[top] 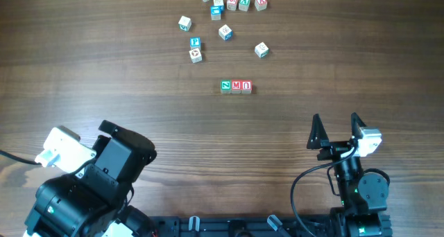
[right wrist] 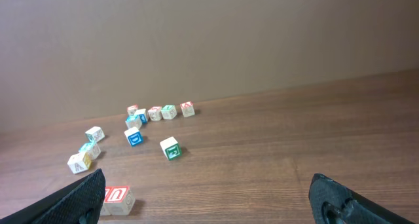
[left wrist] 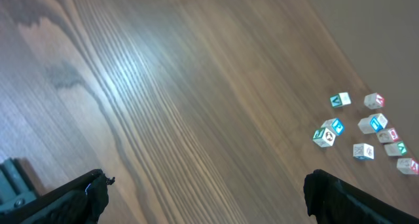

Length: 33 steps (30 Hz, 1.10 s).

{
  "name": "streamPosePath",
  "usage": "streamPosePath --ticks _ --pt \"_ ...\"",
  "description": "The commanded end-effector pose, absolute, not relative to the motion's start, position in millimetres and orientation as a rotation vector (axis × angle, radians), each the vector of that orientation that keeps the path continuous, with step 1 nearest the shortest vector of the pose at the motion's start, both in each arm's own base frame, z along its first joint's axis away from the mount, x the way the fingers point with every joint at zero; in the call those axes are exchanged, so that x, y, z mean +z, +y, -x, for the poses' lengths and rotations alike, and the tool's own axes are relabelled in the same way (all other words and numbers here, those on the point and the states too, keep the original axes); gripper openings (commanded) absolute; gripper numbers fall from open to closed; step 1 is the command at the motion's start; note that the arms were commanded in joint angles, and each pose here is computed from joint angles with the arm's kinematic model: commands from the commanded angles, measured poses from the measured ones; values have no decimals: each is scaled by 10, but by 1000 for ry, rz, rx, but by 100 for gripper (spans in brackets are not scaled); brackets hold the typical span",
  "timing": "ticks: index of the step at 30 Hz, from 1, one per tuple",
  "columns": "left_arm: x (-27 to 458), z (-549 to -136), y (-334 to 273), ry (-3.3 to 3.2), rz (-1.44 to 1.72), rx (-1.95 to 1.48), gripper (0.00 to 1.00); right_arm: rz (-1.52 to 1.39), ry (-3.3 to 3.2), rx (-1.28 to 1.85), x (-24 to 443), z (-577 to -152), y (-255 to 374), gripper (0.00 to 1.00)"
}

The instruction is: Form a horizontal line

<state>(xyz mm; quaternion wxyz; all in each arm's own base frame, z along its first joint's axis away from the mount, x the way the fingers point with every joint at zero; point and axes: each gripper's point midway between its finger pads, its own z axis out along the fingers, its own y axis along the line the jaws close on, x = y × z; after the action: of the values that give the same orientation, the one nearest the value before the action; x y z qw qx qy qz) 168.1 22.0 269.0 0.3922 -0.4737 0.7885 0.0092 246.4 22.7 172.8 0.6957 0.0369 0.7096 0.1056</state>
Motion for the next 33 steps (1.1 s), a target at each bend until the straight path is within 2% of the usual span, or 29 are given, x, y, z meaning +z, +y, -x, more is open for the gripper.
streamPosePath --ticks 1,8,15,25,33 --pt "2798 -1735 269 1943 1147 53 100 -54 1570 237 1759 -2454 260 100" --pt "2972 -1909 259 1835 1072 5 100 -54 1570 237 1759 -2454 260 100" --pt "2971 -2166 155 1764 773 -171 100 -54 1570 237 1759 -2454 260 100" --pt "2316 -2203 114 1682 409 -175 100 -54 1570 237 1759 -2454 260 100" --pt "1879 -2397 101 1552 389 -212 100 -54 1570 237 1759 -2454 260 100"
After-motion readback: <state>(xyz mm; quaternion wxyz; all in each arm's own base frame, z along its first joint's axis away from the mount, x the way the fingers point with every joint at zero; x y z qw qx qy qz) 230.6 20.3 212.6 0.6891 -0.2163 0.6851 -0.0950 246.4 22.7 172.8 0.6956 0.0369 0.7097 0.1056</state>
